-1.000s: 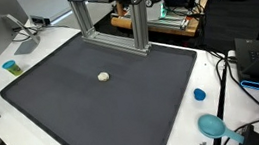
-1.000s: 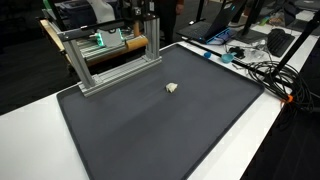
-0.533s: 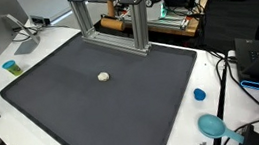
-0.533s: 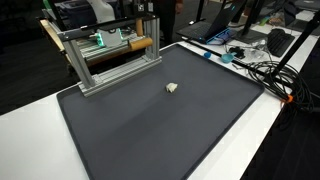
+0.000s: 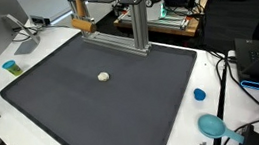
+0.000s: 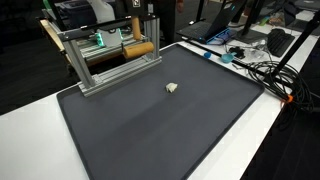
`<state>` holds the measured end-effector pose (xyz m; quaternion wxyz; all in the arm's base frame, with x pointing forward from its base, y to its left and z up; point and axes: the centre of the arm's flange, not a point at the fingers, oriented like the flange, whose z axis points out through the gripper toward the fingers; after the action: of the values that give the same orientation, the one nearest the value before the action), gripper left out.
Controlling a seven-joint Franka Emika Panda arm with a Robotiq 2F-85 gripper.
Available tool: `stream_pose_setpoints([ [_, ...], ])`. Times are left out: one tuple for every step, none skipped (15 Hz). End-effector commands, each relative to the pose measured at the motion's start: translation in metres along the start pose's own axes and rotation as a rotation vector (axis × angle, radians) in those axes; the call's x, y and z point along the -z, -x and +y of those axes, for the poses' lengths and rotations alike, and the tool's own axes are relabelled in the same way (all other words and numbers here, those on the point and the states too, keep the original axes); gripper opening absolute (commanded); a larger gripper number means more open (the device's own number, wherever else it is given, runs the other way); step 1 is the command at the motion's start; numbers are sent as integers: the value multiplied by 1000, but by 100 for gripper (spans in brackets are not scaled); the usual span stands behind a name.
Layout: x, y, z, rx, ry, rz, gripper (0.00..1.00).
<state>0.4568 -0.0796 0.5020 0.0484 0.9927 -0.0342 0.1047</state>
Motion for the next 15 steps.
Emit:
stream_pose_setpoints([
  [-6, -13, 2, 15, -10, -12, 46],
  [-14, -24, 2, 29, -18, -26, 46],
  [-20, -33, 0, 36, -22, -36, 46],
  [-24, -39, -1, 40, -24, -44, 46],
  [-26, -42, -2, 42, -24, -48, 46],
  [-25, -43, -2, 43, -24, -49, 46],
  [-24, -43, -2, 43, -24, -49, 46],
  [-23, -43, -2, 43, -24, -49, 46],
  [-22, -43, -2, 43, -24, -49, 21],
  [-29, -55, -13, 40, -13, -54, 21],
  [-40, -70, -27, 59, -19, -62, 21],
  [-47, -79, -37, 76, -17, -60, 21],
  [-56, -92, -52, 98, -21, -55, 21],
  [-63, -102, -64, 125, -29, -50, 21],
  [-72, -113, -79, 164, -40, -50, 21],
])
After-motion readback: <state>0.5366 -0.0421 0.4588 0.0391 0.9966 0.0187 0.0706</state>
